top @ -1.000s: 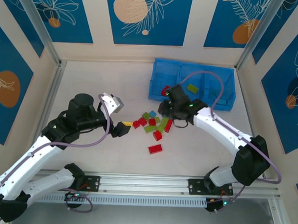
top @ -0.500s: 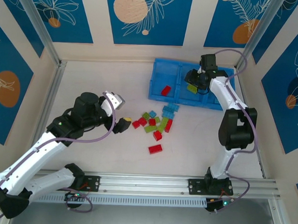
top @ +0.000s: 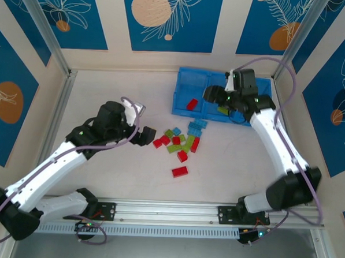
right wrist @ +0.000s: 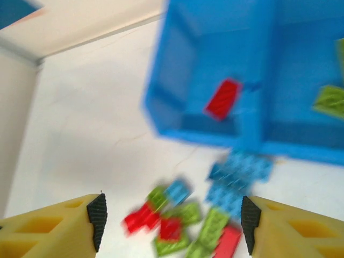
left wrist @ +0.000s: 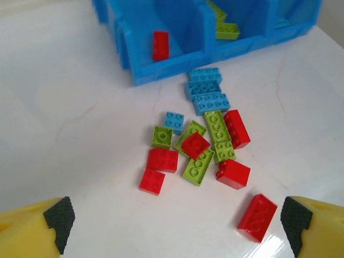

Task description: Sort the legos into containers by color

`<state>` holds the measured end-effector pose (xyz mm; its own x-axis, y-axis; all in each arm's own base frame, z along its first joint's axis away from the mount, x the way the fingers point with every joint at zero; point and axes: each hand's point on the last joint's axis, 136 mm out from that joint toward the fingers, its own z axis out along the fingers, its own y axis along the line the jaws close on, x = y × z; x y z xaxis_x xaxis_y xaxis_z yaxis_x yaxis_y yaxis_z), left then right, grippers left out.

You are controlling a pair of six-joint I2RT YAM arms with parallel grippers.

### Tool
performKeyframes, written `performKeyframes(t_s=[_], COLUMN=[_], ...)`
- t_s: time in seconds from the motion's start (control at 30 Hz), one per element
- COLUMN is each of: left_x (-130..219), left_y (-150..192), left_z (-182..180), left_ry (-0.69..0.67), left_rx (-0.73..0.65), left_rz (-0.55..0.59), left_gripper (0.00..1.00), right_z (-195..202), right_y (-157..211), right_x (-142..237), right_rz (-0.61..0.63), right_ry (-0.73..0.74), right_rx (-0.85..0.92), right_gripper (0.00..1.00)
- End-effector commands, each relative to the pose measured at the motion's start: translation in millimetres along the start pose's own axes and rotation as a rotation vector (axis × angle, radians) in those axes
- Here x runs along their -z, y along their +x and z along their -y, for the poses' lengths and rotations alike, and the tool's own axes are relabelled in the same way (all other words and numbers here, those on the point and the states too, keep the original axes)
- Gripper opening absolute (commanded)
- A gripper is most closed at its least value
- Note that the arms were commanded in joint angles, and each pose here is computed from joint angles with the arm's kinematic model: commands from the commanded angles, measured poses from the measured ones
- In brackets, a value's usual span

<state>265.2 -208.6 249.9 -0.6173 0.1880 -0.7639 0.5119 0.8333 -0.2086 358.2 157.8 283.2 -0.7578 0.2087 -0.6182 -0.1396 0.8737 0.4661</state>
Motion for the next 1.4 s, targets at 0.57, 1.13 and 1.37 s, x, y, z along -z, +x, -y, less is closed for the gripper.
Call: performKeyframes(t_s=[0.57, 1.13, 1.37], left_x=[-154, -173, -166], left_y=[104, 148, 148], left_z=[-25, -54, -70], left_ry=[-0.158, -0.304, -0.365], left_rx=[0.58, 0.498, 0.429], left_rz=[-0.47, -0.58, -0.564], left_gripper=[0.77, 0.6, 0.46], right_z=[-57, -53, -55], right_y=[164, 168, 169], right_x=[26, 17, 12], right_rz=[-0.32, -0.344, -0.365], right_ry=[-0.081, -0.053, -0.044], right_rx=[0.189, 0.173, 0.182], right_gripper=[0.76, 0.76, 0.76])
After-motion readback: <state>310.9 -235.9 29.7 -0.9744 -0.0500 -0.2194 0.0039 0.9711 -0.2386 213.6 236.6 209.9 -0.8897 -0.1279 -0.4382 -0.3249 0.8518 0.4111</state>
